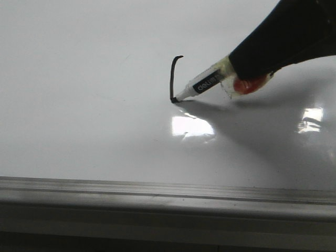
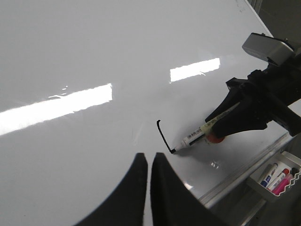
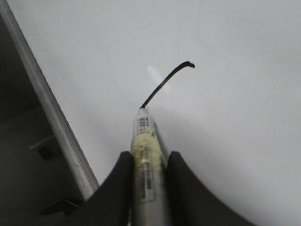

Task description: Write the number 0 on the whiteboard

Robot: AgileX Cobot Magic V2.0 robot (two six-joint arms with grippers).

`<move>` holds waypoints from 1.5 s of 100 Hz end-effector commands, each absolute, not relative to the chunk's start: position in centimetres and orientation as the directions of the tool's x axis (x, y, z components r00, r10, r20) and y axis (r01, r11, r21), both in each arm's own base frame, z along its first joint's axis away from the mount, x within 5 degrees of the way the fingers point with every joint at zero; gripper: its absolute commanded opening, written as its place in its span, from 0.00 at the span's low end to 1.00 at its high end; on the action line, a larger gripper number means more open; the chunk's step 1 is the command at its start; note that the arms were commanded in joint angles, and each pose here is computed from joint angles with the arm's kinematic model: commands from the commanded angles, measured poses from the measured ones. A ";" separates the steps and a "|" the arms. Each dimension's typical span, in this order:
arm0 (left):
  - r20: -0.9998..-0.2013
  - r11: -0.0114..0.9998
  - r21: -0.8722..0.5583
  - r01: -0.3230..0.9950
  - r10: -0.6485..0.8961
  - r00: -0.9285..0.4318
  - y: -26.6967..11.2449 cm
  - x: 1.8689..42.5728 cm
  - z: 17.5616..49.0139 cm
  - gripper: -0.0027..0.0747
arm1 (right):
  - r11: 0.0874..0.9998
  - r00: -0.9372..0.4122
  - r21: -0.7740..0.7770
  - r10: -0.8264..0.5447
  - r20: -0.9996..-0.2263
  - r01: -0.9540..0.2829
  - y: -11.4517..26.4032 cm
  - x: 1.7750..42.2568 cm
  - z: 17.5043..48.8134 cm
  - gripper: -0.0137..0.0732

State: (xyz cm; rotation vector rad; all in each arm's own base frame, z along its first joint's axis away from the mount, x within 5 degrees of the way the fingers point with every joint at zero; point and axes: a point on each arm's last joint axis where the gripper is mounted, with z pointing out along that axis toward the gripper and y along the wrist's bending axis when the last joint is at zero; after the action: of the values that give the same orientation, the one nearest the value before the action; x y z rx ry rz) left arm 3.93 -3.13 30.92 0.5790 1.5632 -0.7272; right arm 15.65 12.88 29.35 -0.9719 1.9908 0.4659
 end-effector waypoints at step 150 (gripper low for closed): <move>-0.992 0.645 -0.118 0.755 -0.101 -0.069 -3.4 3.8 32.2 0.01 | 0.788 -0.329 -0.159 -0.419 -0.847 -0.595 8.5 16.8 32.5 0.11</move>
State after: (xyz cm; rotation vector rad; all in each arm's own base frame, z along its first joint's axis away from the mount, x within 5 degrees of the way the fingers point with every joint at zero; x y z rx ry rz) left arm 3.93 -3.14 30.94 0.5791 1.5615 -0.7283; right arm 15.11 9.24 30.88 -0.7871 2.1041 0.3949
